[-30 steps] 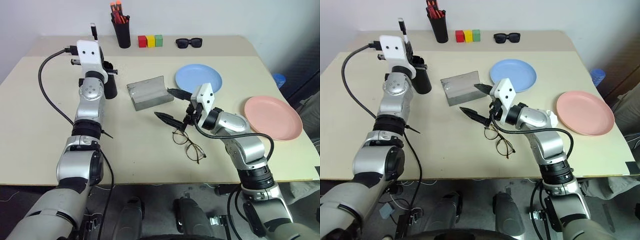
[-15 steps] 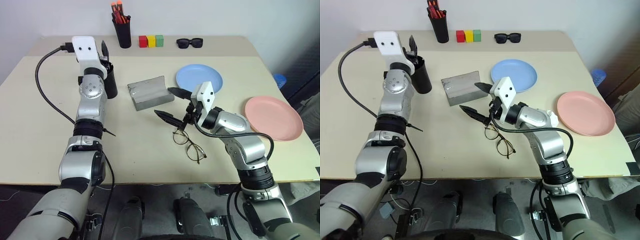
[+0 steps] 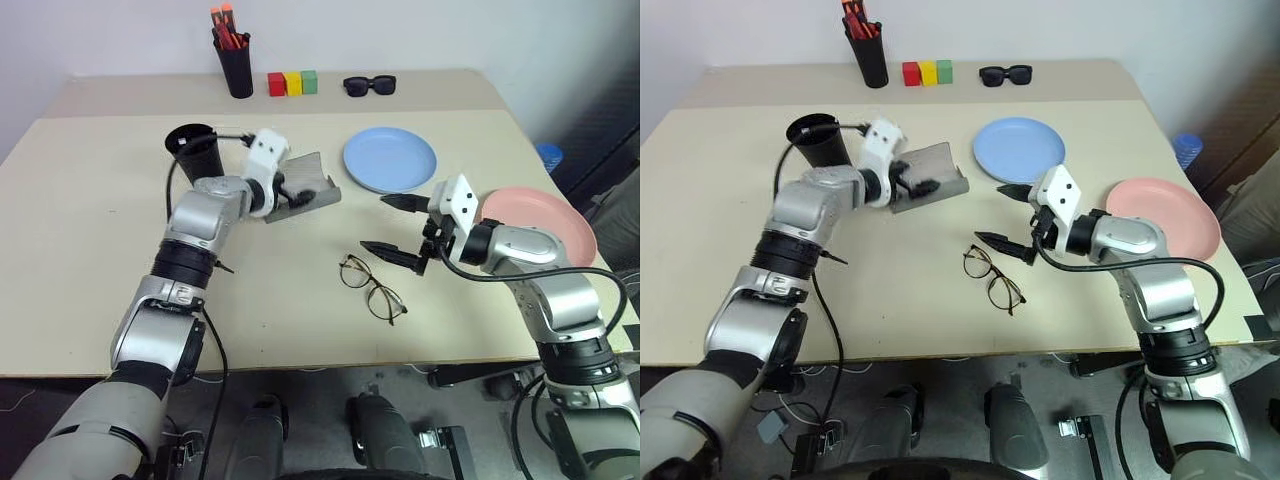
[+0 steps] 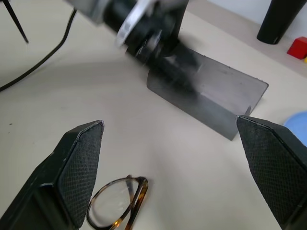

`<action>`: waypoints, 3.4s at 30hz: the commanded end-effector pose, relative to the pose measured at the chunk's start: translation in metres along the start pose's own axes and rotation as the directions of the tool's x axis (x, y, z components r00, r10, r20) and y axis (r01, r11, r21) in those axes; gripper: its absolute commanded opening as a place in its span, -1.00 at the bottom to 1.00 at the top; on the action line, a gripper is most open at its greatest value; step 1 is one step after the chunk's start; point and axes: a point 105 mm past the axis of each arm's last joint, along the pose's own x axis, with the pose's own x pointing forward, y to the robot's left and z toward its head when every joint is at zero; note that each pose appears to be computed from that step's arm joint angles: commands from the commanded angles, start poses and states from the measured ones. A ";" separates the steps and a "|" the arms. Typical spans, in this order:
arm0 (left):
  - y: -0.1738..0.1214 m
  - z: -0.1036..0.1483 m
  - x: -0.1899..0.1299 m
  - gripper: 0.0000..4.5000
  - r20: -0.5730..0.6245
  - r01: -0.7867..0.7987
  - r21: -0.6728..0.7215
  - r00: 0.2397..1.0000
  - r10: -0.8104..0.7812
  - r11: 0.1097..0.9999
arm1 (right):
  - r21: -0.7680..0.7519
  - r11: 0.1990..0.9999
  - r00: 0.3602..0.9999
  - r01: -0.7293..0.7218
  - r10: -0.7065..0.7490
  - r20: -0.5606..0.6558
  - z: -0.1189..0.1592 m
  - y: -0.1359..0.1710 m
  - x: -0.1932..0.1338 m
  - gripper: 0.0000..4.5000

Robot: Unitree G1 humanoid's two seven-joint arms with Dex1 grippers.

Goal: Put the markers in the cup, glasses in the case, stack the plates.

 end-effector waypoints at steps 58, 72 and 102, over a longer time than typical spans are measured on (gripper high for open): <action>-0.008 -0.049 -0.167 0.23 0.063 0.200 0.387 0.968 -0.242 0.900 | 0.337 0.937 0.906 0.091 0.063 -0.418 -0.064 0.021 -0.005 -0.99; 0.027 -0.127 -0.244 0.23 0.120 -0.191 0.027 0.975 0.187 0.981 | 0.050 0.950 0.940 -0.307 0.311 -0.142 0.038 0.066 0.072 -0.99; -0.005 -0.096 -0.217 0.48 0.270 -0.080 -0.107 0.957 0.106 0.991 | -0.119 0.884 0.891 -0.452 0.441 -0.107 0.047 0.046 0.137 0.33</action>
